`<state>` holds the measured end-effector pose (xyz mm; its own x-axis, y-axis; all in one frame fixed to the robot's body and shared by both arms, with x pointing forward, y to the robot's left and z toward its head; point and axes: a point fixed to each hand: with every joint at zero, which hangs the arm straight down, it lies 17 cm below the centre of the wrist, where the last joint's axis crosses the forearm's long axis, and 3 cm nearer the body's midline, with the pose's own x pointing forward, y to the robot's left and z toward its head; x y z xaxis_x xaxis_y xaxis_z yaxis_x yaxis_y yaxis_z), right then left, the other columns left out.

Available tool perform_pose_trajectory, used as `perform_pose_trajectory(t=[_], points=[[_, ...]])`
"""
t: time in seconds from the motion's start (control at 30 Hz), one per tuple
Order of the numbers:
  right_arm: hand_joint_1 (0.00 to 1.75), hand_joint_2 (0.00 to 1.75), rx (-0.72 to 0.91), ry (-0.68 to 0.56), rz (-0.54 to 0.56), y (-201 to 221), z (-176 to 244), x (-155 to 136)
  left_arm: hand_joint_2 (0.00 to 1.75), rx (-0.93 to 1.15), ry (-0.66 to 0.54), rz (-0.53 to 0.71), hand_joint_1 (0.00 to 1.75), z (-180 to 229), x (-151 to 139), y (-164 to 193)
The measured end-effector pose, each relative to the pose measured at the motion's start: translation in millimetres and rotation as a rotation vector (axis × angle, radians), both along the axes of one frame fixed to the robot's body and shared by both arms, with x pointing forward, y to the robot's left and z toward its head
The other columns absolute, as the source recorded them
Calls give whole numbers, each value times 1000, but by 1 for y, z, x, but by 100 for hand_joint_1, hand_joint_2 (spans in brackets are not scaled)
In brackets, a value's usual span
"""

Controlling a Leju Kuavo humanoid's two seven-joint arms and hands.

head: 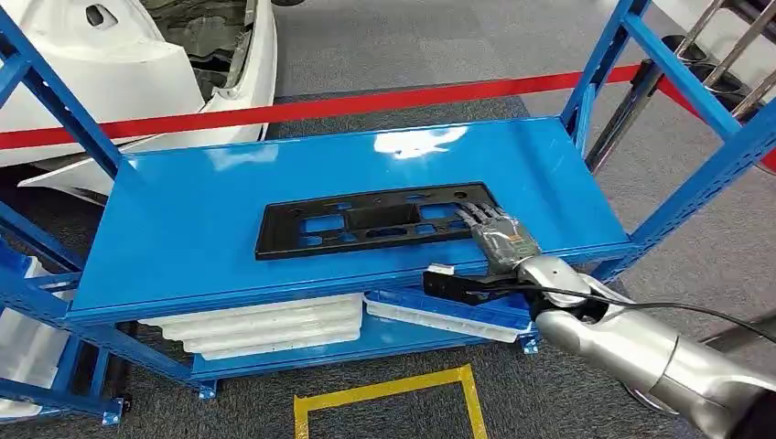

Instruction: Take the parts from the cabinet and place them on the table.

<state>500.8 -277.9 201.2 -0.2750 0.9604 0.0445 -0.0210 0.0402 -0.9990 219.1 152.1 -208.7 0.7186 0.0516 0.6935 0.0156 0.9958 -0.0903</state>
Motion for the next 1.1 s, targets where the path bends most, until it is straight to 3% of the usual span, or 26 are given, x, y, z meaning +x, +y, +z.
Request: perform_pose_trajectory(t=[0.83,1.1], points=[[0,175,0,-45,-45,-8,22,24,0,4,-3,-18,0,0,-2,-2],[0,175,-68,-97,-38,-6,26,25,0,7,-5,-24,0,0,-2,-3]])
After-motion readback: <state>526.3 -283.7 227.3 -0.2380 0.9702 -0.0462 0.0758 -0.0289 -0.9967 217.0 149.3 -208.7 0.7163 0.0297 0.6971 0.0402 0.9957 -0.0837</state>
